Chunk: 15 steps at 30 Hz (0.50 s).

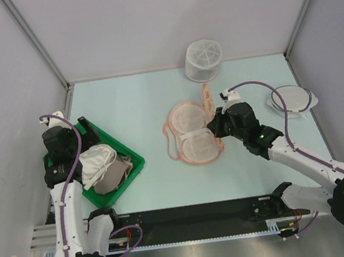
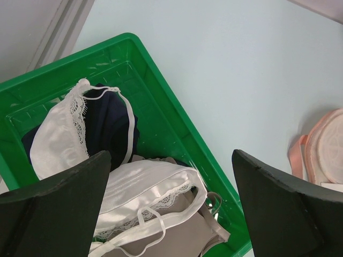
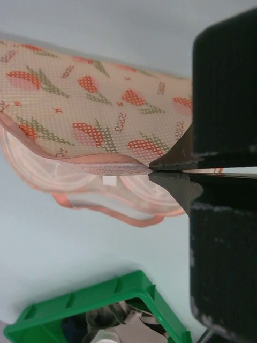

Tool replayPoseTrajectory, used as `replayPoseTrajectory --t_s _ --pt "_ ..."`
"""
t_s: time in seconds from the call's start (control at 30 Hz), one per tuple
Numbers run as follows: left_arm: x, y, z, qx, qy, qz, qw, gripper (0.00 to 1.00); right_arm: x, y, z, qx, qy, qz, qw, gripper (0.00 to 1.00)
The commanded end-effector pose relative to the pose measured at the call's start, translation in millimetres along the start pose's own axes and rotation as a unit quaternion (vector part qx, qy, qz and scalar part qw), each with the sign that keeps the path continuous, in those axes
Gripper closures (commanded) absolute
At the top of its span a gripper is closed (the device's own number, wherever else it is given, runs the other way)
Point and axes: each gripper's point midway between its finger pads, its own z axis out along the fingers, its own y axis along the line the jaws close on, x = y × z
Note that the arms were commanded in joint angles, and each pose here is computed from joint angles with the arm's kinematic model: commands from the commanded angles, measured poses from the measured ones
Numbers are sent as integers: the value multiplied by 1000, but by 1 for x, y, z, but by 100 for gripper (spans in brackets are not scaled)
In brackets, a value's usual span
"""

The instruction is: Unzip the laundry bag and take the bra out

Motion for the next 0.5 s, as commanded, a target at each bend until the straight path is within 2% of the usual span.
replayPoseTrajectory --t_s 0.0,0.2,0.47 --pt "-10 -3 0 9 -23 13 1000 0 -7 39 16 -60 -30 7 998 100" --pt "-9 -4 0 11 -22 13 1000 0 25 76 41 -112 8 -1 994 100" --pt "-9 -4 0 11 -22 13 1000 0 74 92 66 -133 75 -15 988 100"
